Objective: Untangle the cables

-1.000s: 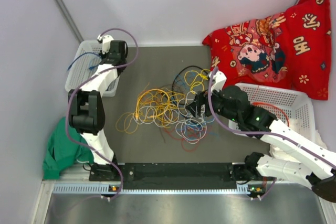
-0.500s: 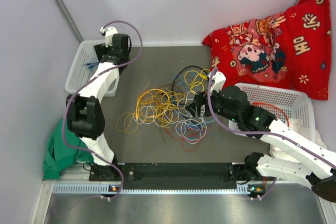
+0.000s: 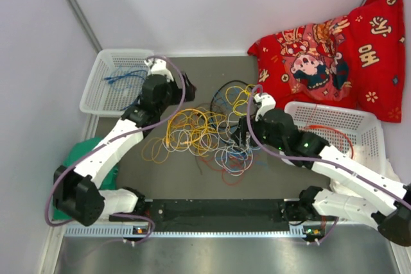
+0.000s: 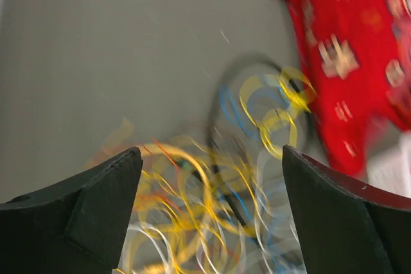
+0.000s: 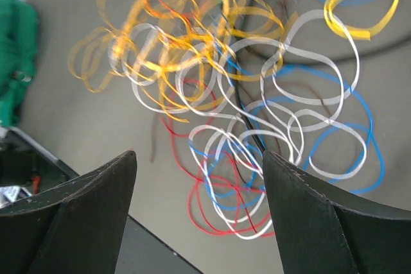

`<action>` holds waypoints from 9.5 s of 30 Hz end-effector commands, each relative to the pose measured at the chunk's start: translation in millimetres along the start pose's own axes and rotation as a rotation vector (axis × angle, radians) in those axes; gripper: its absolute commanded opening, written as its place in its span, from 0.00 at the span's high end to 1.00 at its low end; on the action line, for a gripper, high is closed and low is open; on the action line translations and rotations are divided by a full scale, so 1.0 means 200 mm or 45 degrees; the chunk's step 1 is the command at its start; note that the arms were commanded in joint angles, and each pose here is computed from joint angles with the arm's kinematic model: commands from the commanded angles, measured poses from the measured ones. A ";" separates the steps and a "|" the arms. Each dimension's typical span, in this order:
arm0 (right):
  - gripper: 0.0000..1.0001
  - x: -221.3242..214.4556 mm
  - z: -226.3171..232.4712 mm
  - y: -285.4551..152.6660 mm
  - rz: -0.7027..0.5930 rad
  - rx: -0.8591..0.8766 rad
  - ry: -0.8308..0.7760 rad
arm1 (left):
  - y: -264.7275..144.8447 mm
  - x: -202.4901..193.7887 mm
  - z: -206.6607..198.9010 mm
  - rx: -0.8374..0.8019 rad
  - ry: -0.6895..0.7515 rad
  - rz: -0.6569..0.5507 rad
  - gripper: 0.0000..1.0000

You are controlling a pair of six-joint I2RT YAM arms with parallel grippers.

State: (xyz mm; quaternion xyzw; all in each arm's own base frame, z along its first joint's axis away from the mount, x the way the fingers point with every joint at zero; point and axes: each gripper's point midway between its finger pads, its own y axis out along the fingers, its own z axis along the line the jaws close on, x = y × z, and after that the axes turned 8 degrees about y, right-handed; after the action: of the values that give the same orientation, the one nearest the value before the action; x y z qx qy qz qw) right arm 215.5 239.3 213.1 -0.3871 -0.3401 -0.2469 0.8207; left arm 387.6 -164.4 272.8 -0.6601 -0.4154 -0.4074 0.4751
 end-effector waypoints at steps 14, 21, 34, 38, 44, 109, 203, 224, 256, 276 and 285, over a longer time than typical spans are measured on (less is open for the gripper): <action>0.14 -0.47 -0.32 0.19 0.284 -0.230 0.079 | -0.48 -0.77 -0.72 -0.935 -0.080 0.483 0.01; 0.12 -0.56 -0.45 0.34 0.391 -0.425 0.009 | -0.54 -0.70 -0.69 -0.922 -0.084 0.407 0.01; 1.00 -0.33 -0.16 0.43 0.251 -0.127 0.011 | -0.59 -0.63 -0.58 -0.825 -0.115 0.304 0.01; 1.00 -0.07 0.03 0.29 0.093 0.033 -0.001 | -0.62 -0.54 -0.56 -0.797 -0.151 0.223 0.01; 1.00 0.27 0.17 0.00 -0.105 0.093 -0.044 | -0.64 -0.43 -0.53 -0.773 -0.210 0.085 0.01; 1.00 0.60 0.37 -0.51 -0.381 0.318 0.134 | -0.77 -0.50 -0.90 -1.365 -0.294 -0.044 0.14; 1.00 0.57 0.67 -0.14 -0.174 0.563 0.076 | -0.74 -0.35 -0.54 -0.638 0.065 0.154 0.56; 1.00 1.04 0.64 -0.72 -0.553 0.399 -0.113 | -0.78 0.09 -0.11 -0.111 -0.124 -0.313 0.01; 1.00 0.76 0.83 -0.64 -0.232 0.743 0.061 | -0.90 0.44 -1.14 -1.326 -0.024 -0.745 0.26; 0.14 0.49 0.39 -0.35 -0.352 0.402 0.057 | -0.81 0.83 -0.97 -0.839 -0.051 -0.624 1.00; 0.15 0.40 0.50 -0.11 -0.215 0.513 0.013 | -0.83 0.96 -1.02 -0.835 -0.016 -0.612 1.00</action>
State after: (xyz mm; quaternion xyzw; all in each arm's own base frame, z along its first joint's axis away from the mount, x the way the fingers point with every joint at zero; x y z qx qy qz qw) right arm 210.9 269.2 290.3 -0.2611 -0.3758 -0.2462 0.8544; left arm 263.4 -297.4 531.4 -0.6687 -0.4125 -0.6076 0.1155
